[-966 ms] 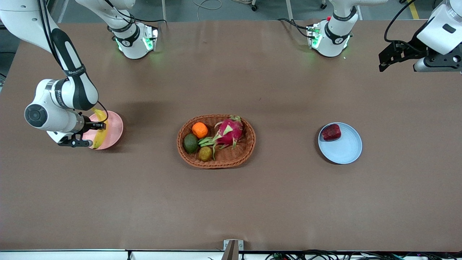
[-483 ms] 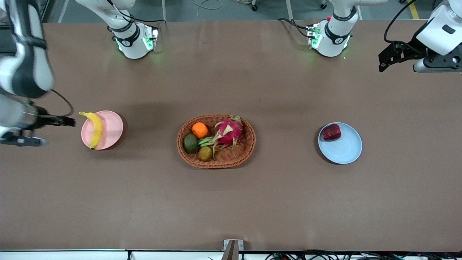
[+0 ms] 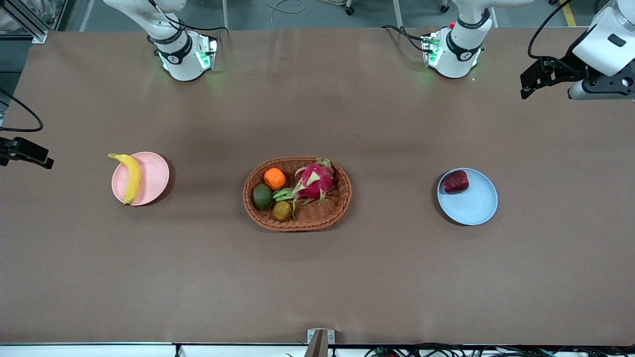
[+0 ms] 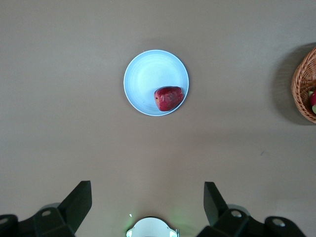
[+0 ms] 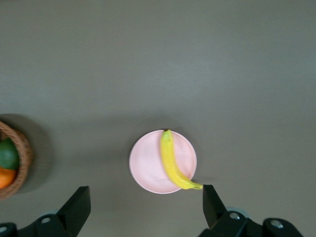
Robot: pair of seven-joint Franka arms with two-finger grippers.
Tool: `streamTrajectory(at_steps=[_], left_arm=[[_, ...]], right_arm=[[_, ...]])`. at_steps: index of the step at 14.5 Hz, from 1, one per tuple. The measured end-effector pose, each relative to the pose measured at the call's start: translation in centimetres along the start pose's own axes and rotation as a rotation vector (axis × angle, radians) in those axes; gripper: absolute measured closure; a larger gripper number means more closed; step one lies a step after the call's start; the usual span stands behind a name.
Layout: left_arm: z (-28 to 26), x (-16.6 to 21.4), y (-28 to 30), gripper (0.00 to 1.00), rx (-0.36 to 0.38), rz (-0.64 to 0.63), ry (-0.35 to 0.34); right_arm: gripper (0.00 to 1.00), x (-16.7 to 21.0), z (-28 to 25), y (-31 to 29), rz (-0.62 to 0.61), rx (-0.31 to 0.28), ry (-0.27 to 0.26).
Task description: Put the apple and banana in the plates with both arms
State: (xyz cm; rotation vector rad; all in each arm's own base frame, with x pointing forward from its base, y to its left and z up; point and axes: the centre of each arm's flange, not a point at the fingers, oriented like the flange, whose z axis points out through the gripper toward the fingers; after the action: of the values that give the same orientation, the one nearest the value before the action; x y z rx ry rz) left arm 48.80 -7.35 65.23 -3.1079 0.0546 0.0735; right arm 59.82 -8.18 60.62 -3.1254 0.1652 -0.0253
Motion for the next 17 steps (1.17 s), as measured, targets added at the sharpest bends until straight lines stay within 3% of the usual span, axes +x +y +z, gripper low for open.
streamTrajectory(at_steps=[5, 10, 17], left_arm=[[0.0, 0.0, 0.0, 0.00, 0.000, -0.001, 0.000], [-0.1, 0.0, -0.1, 0.00, -0.001, -0.001, 0.003], [-0.7, 0.0, -0.2, 0.00, -0.002, -0.003, 0.015]], right_arm=[[0.00, -0.5, -2.3, 0.0, 0.005, 0.012, 0.040], [0.00, -0.9, -2.6, -0.3, 0.002, 0.000, 0.042], [0.00, -6.2, -1.5, 0.1, 0.003, 0.012, 0.045]])
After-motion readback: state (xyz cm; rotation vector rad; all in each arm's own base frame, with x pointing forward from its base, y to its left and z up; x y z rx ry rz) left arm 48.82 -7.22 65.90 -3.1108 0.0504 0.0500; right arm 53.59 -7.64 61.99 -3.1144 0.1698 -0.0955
